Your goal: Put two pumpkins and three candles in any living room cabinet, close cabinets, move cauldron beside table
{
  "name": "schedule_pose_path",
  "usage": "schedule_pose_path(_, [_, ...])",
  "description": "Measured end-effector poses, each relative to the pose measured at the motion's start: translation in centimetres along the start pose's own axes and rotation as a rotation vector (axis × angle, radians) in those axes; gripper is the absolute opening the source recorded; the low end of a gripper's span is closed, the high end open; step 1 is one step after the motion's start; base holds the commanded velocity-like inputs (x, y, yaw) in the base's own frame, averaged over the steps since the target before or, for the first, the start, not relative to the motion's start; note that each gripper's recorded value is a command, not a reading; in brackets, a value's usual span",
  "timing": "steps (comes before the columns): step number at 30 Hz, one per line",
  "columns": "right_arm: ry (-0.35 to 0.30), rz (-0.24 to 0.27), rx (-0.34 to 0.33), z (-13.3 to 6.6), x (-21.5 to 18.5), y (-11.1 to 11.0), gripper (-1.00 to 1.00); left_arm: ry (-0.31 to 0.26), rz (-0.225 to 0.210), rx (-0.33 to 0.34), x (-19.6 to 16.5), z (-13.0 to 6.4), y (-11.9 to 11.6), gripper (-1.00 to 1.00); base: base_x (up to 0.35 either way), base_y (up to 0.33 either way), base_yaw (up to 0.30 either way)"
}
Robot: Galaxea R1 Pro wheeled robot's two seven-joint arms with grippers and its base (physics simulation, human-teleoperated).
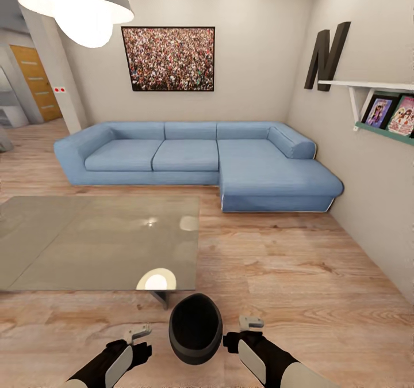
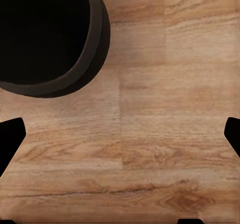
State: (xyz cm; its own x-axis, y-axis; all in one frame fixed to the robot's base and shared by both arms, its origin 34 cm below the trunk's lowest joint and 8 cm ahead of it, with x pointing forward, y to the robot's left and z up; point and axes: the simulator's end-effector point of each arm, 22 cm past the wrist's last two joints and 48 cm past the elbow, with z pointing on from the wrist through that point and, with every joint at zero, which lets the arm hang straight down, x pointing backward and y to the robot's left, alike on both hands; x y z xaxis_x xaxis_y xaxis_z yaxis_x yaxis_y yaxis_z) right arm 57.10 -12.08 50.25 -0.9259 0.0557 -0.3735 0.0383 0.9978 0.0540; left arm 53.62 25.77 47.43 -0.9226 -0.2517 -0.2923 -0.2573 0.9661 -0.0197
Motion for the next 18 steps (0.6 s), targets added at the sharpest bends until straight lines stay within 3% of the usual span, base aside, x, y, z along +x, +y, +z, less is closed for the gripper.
schedule_pose_path(8, [-0.002, -0.007, 0.001, -1.3, -0.7, 0.1, 1.0, 0.001, 0.0, -0.002, -0.4, -1.3, 0.0, 1.0, -0.044, 0.0, 0.215])
schedule_pose_path(18, [-0.008, -0.01, 0.001, -1.3, -0.8, 0.2, 1.0, 0.001, -0.004, -0.002, -0.4, -1.3, 0.1, 1.0, -0.001, 0.0, 0.284])
